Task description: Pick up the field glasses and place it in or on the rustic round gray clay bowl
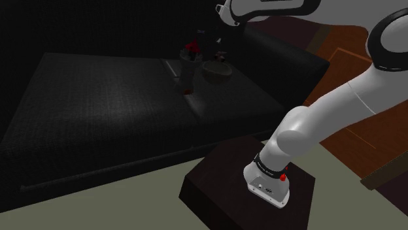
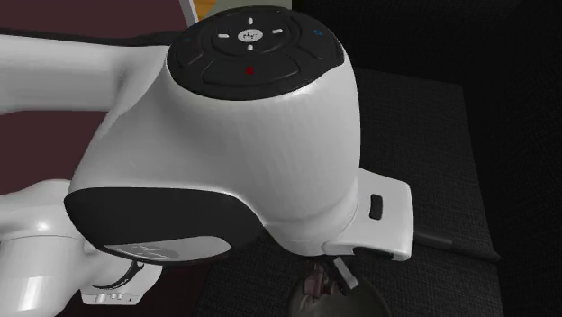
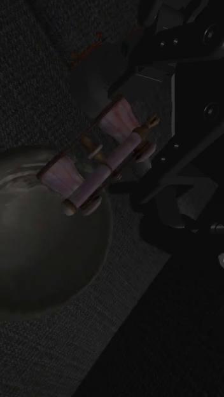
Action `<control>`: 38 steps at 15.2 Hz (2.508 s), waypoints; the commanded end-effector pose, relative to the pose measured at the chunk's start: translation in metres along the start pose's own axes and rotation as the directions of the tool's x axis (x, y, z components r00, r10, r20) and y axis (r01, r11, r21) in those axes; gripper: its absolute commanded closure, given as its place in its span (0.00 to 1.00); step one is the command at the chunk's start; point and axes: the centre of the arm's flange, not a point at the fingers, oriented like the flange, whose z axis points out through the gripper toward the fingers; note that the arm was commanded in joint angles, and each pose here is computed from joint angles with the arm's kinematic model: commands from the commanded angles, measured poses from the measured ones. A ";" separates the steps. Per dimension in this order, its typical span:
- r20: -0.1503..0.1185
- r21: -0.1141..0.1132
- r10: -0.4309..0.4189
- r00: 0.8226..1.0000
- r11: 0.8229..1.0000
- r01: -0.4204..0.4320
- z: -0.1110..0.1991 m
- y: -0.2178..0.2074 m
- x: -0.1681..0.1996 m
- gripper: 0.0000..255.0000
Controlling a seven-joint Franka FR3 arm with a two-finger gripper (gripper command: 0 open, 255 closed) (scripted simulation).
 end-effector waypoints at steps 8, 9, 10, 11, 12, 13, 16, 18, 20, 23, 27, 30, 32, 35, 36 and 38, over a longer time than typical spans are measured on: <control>0.000 -0.001 -0.001 1.000 1.000 0.001 0.028 0.086 -0.006 1.00; 0.000 -0.001 -0.001 1.000 1.000 0.001 0.033 0.085 -0.007 1.00; 0.000 -0.001 -0.001 1.000 1.000 0.001 0.038 0.084 -0.008 1.00; 0.000 -0.001 -0.001 1.000 1.000 0.001 0.043 0.083 -0.009 1.00; 0.000 -0.001 -0.001 1.000 1.000 0.001 0.048 0.082 -0.010 1.00; 0.000 -0.001 -0.001 1.000 1.000 0.001 0.053 0.081 -0.011 1.00; 0.000 -0.001 -0.001 1.000 1.000 0.001 0.069 0.078 -0.013 1.00; 0.000 -0.001 -0.001 1.000 1.000 0.001 0.079 0.076 -0.015 1.00; 0.000 -0.001 -0.001 1.000 1.000 0.001 0.079 0.076 -0.015 1.00; 0.000 -0.001 -0.001 1.000 1.000 0.001 0.079 0.076 -0.015 1.00; 0.000 -0.001 -0.001 1.000 1.000 0.001 0.079 0.076 -0.015 0.00; 0.000 -0.001 -0.001 1.000 1.000 0.001 0.079 0.076 -0.015 0.00; 0.000 -0.001 -0.001 1.000 1.000 0.001 0.079 0.076 -0.015 0.00; 0.000 -0.001 -0.001 1.000 1.000 0.001 0.040 0.076 -0.015 0.00; 0.000 -0.001 -0.001 1.000 1.000 0.001 0.029 0.076 -0.015 0.00; 0.000 -0.001 -0.001 1.000 1.000 0.001 0.029 0.076 -0.015 0.00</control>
